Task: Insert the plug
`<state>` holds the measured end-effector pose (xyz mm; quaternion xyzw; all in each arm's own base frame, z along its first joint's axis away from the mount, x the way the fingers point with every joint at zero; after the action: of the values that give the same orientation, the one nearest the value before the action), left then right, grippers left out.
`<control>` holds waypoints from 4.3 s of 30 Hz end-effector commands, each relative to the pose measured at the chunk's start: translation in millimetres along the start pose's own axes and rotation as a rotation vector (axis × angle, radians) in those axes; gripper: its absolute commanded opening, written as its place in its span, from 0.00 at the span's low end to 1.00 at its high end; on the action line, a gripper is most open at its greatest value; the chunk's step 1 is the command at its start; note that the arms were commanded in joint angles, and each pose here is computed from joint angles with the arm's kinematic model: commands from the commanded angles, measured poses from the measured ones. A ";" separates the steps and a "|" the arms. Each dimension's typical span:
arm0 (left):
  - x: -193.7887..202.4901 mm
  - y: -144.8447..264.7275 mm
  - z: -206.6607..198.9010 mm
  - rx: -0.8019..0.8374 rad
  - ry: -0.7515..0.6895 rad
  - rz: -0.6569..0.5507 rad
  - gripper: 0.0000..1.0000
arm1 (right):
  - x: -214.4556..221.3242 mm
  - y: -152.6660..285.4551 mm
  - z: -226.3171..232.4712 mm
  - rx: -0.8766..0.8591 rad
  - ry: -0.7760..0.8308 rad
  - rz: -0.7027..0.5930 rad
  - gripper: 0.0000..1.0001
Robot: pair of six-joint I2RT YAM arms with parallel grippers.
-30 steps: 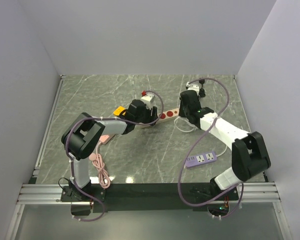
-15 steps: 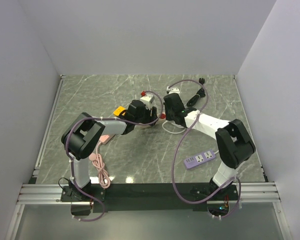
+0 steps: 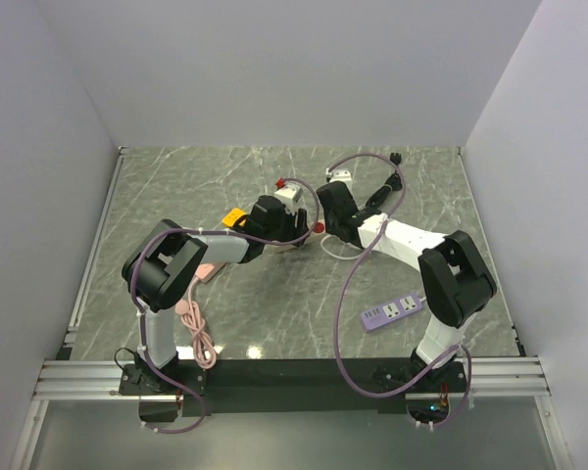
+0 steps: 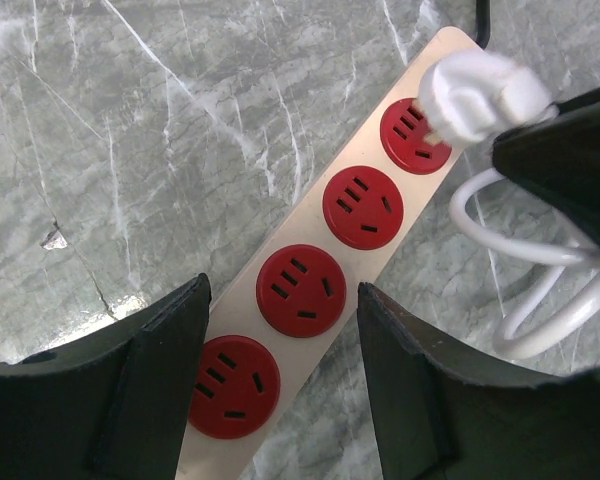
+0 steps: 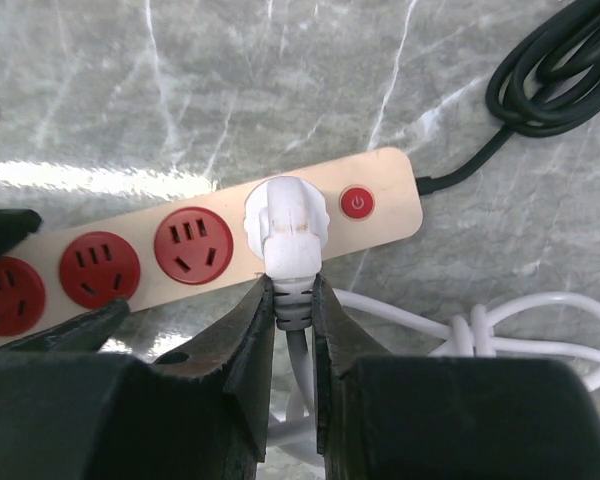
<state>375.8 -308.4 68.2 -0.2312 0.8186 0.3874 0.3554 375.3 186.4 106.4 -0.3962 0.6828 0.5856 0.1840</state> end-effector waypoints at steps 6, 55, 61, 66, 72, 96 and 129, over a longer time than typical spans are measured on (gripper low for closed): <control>53.0 1.6 11.8 -0.028 0.032 0.198 0.66 | 2.2 -8.9 4.5 0.002 0.037 0.037 0.00; 56.2 -0.8 13.7 -0.041 0.020 0.235 0.62 | 34.5 6.9 -5.0 -0.027 0.125 0.179 0.00; 57.2 -0.9 13.3 -0.039 0.020 0.238 0.62 | 33.7 6.1 -5.0 -0.035 0.134 0.181 0.00; 58.6 0.1 14.3 -0.043 0.017 0.243 0.62 | 35.5 3.4 -2.4 -0.056 0.148 0.196 0.00; 57.7 -0.6 13.7 -0.041 0.014 0.242 0.61 | 38.1 7.5 -7.1 -0.052 0.151 0.209 0.00; 62.5 1.0 15.1 -0.039 0.008 0.261 0.61 | 31.8 -19.0 -16.6 -0.048 0.149 0.284 0.00; 64.3 2.1 13.9 -0.024 0.008 0.269 0.59 | 27.2 -37.1 -1.9 -0.145 0.121 0.309 0.00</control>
<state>380.5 -309.5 63.6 -0.2145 0.8214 0.3952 0.3510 379.9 179.6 82.2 -0.3523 0.7003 0.6202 0.0293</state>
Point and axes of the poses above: each gripper's point midway between its finger pads, its own y axis back along the fingers, its own z axis along the line the jaws close on, x = y × z, the point moved 3 cm from there along y, back along the fingers, and after that the axes turned 13 degrees about y, right-handed, at the moved point
